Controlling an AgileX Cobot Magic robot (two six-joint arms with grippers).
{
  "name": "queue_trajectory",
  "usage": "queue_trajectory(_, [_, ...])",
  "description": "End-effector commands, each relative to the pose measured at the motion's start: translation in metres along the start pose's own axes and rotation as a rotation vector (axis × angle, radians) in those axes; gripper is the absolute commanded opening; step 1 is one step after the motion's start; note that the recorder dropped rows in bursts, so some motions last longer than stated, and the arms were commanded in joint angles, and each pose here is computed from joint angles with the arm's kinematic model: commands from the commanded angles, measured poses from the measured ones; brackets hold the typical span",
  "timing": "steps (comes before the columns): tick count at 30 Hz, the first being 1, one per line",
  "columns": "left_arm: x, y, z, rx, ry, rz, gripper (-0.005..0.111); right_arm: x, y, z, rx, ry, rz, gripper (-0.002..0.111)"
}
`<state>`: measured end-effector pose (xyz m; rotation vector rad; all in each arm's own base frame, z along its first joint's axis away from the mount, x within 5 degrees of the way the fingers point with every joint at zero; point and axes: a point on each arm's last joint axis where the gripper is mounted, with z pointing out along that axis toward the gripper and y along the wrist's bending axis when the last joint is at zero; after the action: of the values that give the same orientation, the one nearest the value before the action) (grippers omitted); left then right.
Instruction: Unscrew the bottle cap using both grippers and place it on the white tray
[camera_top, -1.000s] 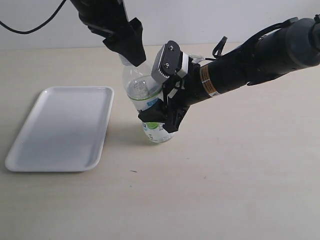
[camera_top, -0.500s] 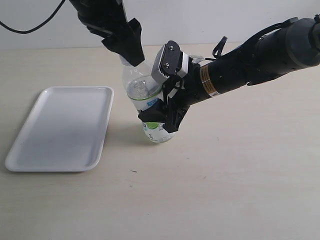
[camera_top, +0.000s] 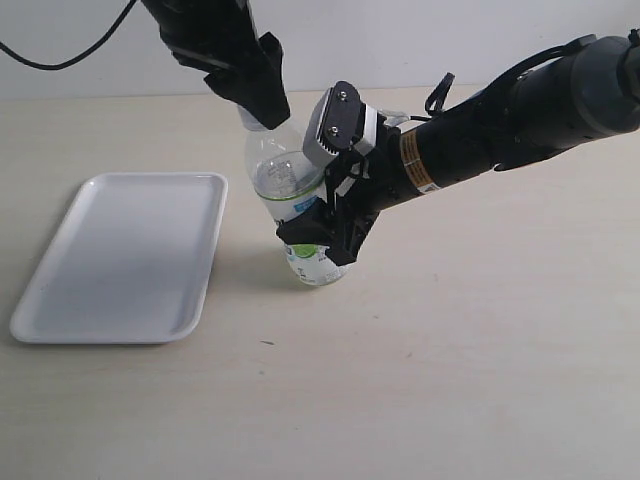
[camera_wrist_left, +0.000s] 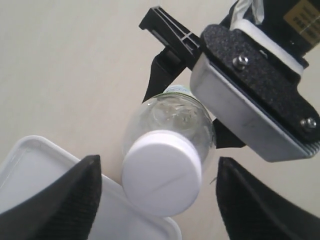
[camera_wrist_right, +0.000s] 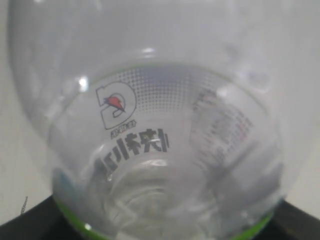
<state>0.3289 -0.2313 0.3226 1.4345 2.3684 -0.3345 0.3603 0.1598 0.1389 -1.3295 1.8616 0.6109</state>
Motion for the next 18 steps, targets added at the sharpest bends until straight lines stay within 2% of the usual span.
queue_trajectory(1, [-0.0008, 0.0034, 0.0073, 0.010, 0.006, -0.010, 0.064, 0.0041, -0.0003, 0.0000, 0.000, 0.020, -0.010, 0.000])
queue_trajectory(5, [-0.0007, 0.0042, 0.0104, 0.013, 0.012, -0.012, 0.064, 0.0041, -0.0003, 0.0000, 0.000, 0.020, -0.010, 0.000])
queue_trajectory(11, [-0.0007, 0.0039, 0.0086, 0.010, 0.010, -0.010, 0.045, 0.0041, -0.0003, 0.0000, 0.000, 0.020, -0.010, 0.000])
queue_trajectory(18, [-0.0009, 0.0026, 0.0031, 0.004, -0.001, -0.007, 0.060, 0.0041, -0.0003, 0.0000, 0.000, 0.020, -0.010, 0.000])
